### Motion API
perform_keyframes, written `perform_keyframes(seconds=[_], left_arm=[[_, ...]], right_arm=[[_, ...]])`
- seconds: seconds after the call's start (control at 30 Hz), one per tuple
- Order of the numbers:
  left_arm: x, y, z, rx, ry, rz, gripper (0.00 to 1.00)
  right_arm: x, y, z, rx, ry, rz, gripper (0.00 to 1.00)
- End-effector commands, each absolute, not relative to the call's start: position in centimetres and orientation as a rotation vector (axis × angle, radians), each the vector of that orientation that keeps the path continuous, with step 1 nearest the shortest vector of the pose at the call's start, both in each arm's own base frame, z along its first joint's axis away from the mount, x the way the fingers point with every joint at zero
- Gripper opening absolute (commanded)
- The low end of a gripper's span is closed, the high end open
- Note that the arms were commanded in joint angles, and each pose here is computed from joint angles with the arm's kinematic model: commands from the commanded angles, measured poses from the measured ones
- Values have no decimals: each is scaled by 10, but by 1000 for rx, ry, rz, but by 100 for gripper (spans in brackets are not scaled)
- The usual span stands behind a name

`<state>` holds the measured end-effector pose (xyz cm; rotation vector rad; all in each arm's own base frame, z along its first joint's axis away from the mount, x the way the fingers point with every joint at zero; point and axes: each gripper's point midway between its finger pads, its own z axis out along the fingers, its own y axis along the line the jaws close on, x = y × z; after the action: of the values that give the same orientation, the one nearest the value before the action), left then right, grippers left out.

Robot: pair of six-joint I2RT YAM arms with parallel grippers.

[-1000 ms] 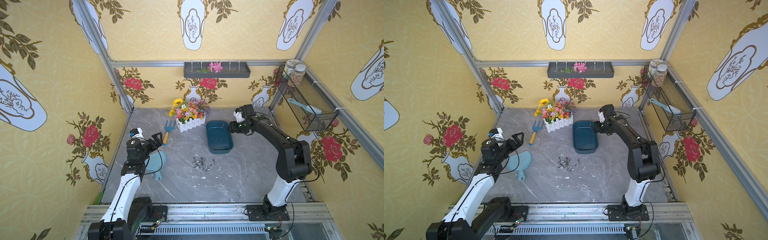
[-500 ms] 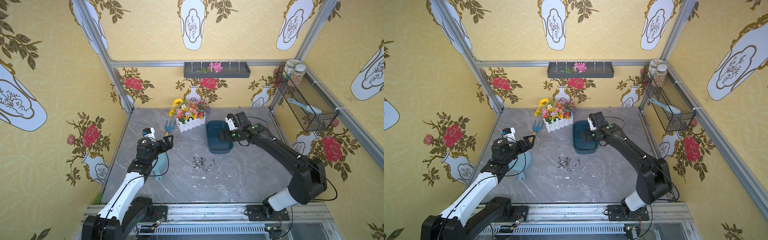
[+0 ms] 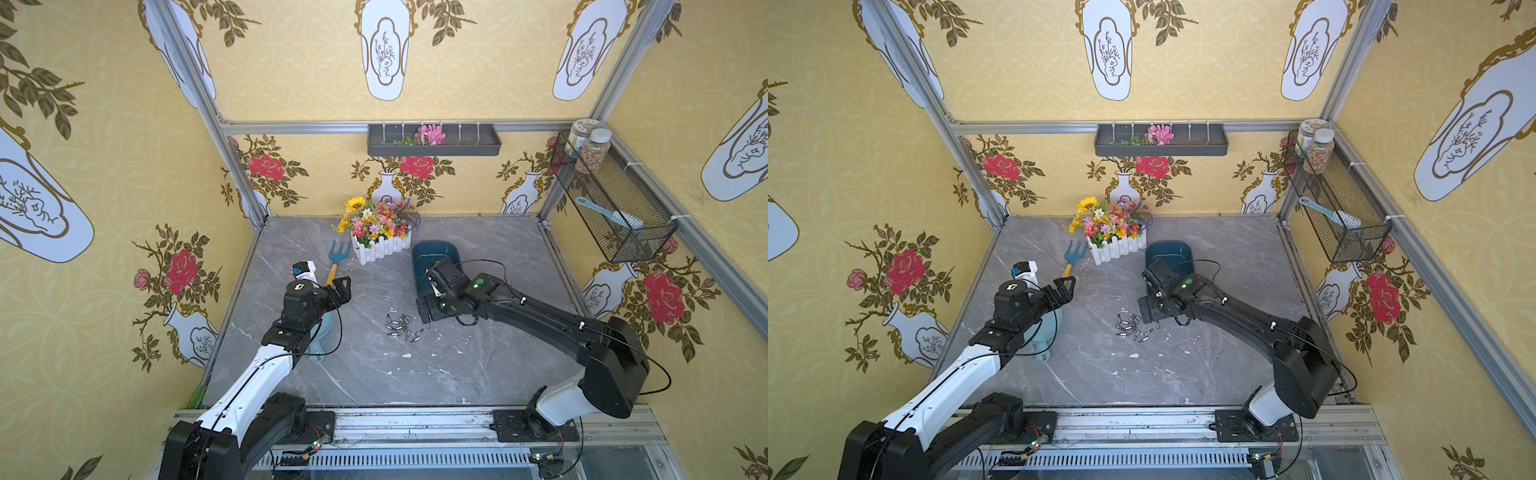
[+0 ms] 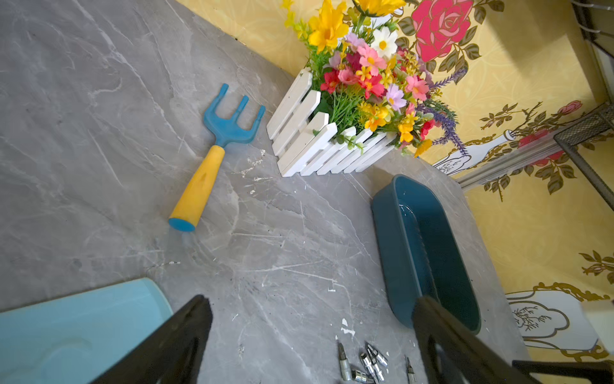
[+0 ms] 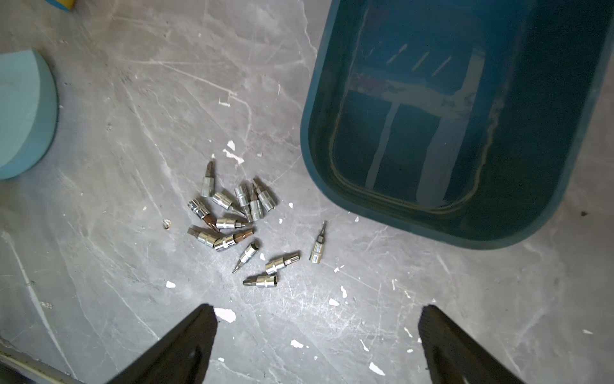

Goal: Put the bit on the desktop into the storage box
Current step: Pick up the screwdriver bit from the center of the board.

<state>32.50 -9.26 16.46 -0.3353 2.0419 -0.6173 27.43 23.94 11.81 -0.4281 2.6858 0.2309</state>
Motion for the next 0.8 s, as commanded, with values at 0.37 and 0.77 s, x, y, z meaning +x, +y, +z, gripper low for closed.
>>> perform_keyframes(seconds=[0.37,0.77], left_arm=[[328,-90,158,-331,2054,-585,100],[329,-90,152,-337,2073,-579,100]], right_arm=[[269,243,65,-374,2786,143,79],[271,245,40,-358,2824,121,53]])
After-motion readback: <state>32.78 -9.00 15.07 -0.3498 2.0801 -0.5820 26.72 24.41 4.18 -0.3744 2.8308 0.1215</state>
